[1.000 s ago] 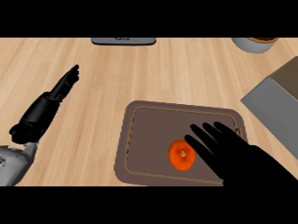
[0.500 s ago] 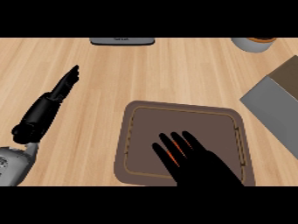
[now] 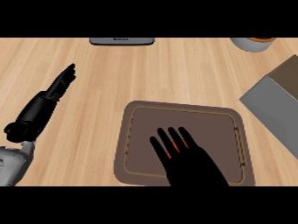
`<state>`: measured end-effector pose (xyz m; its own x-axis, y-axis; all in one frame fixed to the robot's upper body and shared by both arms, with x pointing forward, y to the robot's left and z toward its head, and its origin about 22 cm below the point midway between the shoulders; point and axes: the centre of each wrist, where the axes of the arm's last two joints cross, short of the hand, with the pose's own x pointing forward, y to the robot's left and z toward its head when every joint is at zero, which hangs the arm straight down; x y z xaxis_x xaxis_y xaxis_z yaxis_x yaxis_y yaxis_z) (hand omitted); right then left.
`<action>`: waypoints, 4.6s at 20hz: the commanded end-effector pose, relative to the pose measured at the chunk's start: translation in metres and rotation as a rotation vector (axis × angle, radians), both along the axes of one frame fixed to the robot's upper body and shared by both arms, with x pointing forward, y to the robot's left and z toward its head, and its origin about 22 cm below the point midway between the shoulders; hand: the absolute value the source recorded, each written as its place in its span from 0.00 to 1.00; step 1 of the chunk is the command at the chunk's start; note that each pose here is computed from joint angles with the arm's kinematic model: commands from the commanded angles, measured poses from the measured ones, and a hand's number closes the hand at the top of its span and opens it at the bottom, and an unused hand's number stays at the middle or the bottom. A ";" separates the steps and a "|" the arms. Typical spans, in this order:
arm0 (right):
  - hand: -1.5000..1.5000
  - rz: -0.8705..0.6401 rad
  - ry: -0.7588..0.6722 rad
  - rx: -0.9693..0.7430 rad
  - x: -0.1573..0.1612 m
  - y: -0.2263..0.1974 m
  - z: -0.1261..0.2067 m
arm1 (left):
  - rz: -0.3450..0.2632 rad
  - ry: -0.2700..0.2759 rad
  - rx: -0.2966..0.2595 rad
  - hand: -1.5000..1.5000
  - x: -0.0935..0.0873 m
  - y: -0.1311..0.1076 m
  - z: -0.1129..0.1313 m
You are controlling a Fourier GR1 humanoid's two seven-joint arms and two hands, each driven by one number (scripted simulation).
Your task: Pick the squash from the tray and place it in the cardboard box
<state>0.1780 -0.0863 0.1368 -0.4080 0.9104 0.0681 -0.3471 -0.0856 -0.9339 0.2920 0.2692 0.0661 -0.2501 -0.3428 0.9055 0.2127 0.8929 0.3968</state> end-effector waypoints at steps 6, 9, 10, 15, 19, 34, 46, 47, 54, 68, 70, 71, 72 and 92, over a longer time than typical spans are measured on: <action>0.00 -0.096 -0.022 -0.120 -0.001 0.019 -0.025 | -0.001 -0.009 0.007 0.50 -0.005 -0.011 -0.007; 0.00 -0.083 -0.004 -0.116 0.018 0.016 -0.025 | -0.005 -0.009 0.016 0.50 0.010 -0.006 0.002; 0.00 -0.095 0.004 -0.124 0.020 -0.002 -0.038 | -0.001 0.012 -0.012 0.50 -0.004 0.005 0.002; 0.00 -0.077 0.032 -0.084 0.032 -0.006 -0.052 | 0.005 0.001 0.013 0.50 -0.006 -0.012 -0.006; 0.00 -0.072 0.024 -0.092 0.023 0.011 -0.048 | 0.003 0.000 0.000 0.50 -0.005 -0.015 -0.013; 0.00 -0.110 0.049 -0.133 0.060 -0.008 -0.107 | -0.008 0.009 0.012 0.50 -0.012 -0.003 0.001; 1.00 0.085 -0.150 -0.086 0.050 -0.004 -0.103 | 0.006 -0.009 0.001 0.50 0.004 -0.007 0.004; 1.00 0.098 -0.146 -0.086 0.056 -0.009 -0.114 | 0.010 0.007 0.011 0.50 0.000 -0.008 -0.006; 1.00 -0.147 -0.037 0.202 0.127 -0.022 -0.103 | -0.019 0.005 -0.009 0.50 -0.005 0.002 -0.002; 1.00 -0.185 -0.501 0.292 0.111 -0.031 0.007 | 0.001 -0.012 0.008 0.50 -0.004 -0.012 -0.003; 1.00 -0.308 -0.574 0.336 0.109 -0.040 0.023 | 0.014 -0.005 0.003 0.50 -0.003 0.004 -0.005; 1.00 -0.377 -0.591 0.389 0.115 -0.052 0.028 | 0.016 -0.004 0.011 0.50 0.007 -0.003 0.005; 1.00 -0.455 -0.594 0.429 0.102 -0.054 0.022 | 0.015 0.016 -0.009 0.50 -0.009 0.005 -0.010; 1.00 -0.840 -0.456 0.247 0.156 -0.246 0.055 | -0.012 -0.012 0.002 0.50 -0.005 -0.001 0.010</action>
<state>0.3296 -0.3063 0.1989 0.2668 0.9020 0.3395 0.3269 0.2467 -0.9123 0.2851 0.2689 0.0660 -0.2539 -0.3482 0.9024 0.2136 0.8897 0.4034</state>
